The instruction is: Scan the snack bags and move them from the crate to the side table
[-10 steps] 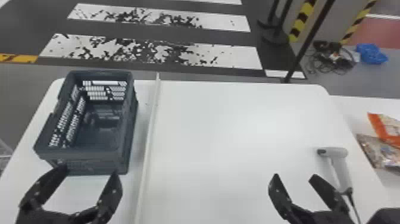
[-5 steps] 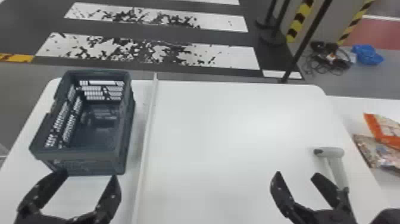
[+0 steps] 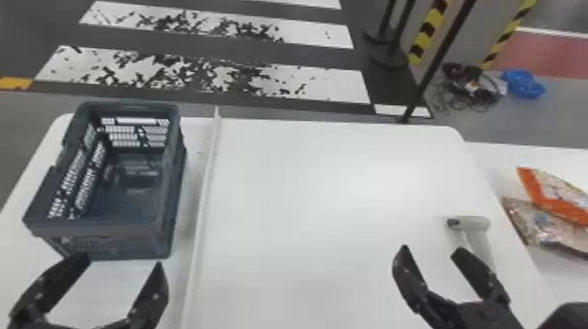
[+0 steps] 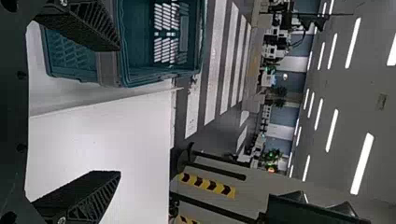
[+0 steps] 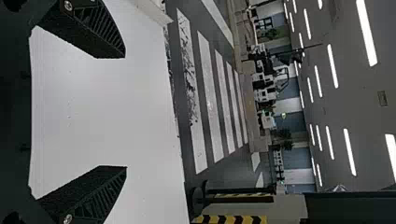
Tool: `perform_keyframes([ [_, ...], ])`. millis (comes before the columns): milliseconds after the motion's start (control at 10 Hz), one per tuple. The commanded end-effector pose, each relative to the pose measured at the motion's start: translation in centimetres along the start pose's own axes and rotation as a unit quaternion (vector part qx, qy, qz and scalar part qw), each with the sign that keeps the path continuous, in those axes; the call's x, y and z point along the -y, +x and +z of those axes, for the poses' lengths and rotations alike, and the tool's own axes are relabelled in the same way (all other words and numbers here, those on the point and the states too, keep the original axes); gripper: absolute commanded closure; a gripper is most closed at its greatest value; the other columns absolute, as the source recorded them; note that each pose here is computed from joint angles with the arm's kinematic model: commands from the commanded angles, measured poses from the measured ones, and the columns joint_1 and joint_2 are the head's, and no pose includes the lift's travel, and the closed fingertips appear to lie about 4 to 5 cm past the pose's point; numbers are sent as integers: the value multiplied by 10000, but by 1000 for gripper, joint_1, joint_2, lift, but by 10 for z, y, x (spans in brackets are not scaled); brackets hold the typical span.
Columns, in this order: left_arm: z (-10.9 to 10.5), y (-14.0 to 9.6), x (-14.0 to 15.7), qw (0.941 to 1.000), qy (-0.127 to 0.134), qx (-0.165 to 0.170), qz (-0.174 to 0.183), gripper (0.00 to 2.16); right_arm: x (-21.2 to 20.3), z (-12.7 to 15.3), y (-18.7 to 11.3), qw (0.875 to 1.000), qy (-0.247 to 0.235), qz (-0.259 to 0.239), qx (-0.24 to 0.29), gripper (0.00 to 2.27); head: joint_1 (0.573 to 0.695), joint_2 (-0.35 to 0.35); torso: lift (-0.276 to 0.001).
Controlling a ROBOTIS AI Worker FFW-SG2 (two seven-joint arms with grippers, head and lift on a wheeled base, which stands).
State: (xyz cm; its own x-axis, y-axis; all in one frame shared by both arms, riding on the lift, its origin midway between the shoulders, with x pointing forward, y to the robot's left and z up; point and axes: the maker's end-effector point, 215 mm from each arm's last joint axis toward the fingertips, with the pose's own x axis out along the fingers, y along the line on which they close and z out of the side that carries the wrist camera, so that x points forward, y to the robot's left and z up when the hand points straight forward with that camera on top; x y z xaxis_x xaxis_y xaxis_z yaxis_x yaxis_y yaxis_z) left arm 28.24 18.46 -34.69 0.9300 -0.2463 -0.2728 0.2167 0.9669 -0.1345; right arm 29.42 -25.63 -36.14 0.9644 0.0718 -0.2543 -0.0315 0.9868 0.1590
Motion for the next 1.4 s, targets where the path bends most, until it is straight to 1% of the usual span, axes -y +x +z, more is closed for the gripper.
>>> perform_keyframes([
  [0,-1,0,0,10000,11,-7,-10,46,-1,1,0,10000,31,4,2,76,695,-149,-87],
  [400,-6,-1,-1,10000,7,-73,3,46,-2,-1,-2,10000,60,10,-12,87,695,-145,-87],
  [1300,-10,-1,2,9999,-5,-106,-58,46,-3,6,-4,9999,89,9,69,87,695,-149,-87],
])
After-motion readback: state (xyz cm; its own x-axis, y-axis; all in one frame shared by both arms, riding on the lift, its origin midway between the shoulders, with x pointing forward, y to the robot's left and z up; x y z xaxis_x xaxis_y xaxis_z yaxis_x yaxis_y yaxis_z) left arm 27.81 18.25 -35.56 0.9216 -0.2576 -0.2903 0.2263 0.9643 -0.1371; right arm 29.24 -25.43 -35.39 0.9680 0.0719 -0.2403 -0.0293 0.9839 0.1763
